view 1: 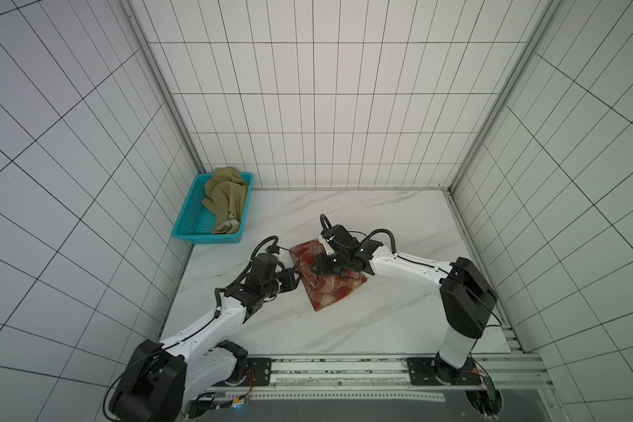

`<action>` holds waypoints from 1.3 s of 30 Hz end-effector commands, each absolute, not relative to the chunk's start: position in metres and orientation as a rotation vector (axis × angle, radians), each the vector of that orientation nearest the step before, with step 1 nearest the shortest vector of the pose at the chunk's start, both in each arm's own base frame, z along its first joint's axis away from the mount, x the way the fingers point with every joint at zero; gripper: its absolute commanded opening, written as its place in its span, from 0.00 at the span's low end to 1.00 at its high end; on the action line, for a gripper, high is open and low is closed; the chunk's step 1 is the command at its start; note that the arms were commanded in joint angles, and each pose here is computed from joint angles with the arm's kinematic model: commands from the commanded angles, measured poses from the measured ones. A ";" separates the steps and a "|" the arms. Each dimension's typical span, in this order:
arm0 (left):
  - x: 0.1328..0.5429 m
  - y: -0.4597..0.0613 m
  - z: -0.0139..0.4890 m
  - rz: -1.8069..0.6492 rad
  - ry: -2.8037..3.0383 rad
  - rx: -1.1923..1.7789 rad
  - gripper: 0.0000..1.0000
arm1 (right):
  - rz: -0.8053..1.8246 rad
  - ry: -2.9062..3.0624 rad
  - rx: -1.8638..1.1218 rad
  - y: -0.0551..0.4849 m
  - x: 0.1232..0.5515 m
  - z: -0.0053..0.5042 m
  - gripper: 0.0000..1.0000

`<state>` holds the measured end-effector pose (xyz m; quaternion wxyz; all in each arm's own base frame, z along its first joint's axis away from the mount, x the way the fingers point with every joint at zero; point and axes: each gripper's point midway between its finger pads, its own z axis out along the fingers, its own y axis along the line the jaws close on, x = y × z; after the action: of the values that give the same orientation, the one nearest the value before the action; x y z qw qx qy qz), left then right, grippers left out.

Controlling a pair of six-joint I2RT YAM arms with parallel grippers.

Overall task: Fold and stack skirts
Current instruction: Fold the skirt at the center of the table, then smooth out the skirt at the center of the table.

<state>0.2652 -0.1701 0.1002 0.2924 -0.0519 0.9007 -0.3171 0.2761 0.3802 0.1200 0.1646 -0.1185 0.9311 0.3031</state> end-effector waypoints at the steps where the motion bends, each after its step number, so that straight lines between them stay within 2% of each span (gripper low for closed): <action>1: 0.275 -0.175 0.114 -0.853 2.368 -0.099 0.36 | 0.869 2.632 -0.321 0.369 0.266 0.131 0.49; 10: 0.299 -0.192 0.121 -0.885 2.366 -0.053 0.36 | 0.815 2.556 -0.241 0.331 0.296 0.151 0.49; 15: 0.308 -0.197 0.120 -0.885 2.370 -0.049 0.36 | 0.742 2.578 -0.147 0.289 0.316 0.133 0.49; 20: 0.310 -0.197 0.113 -0.866 2.388 -0.038 0.36 | 0.719 2.558 -0.121 0.271 0.339 0.120 0.51; 24: 0.310 -0.195 0.106 -0.847 2.409 -0.039 0.37 | 0.727 2.561 -0.160 0.274 0.349 0.111 0.51; 29: 0.306 -0.185 0.102 -0.831 2.409 -0.071 0.37 | 0.888 2.533 -0.238 0.300 0.352 0.109 0.51; 39: 0.301 -0.167 0.103 -0.808 2.392 -0.130 0.37 | 1.019 2.484 -0.372 0.348 0.354 0.117 0.50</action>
<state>0.3008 -0.1728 0.1026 0.2935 -0.0445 0.9032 -0.3100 0.3441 0.3170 0.0850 0.1900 -0.0995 0.9201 0.3277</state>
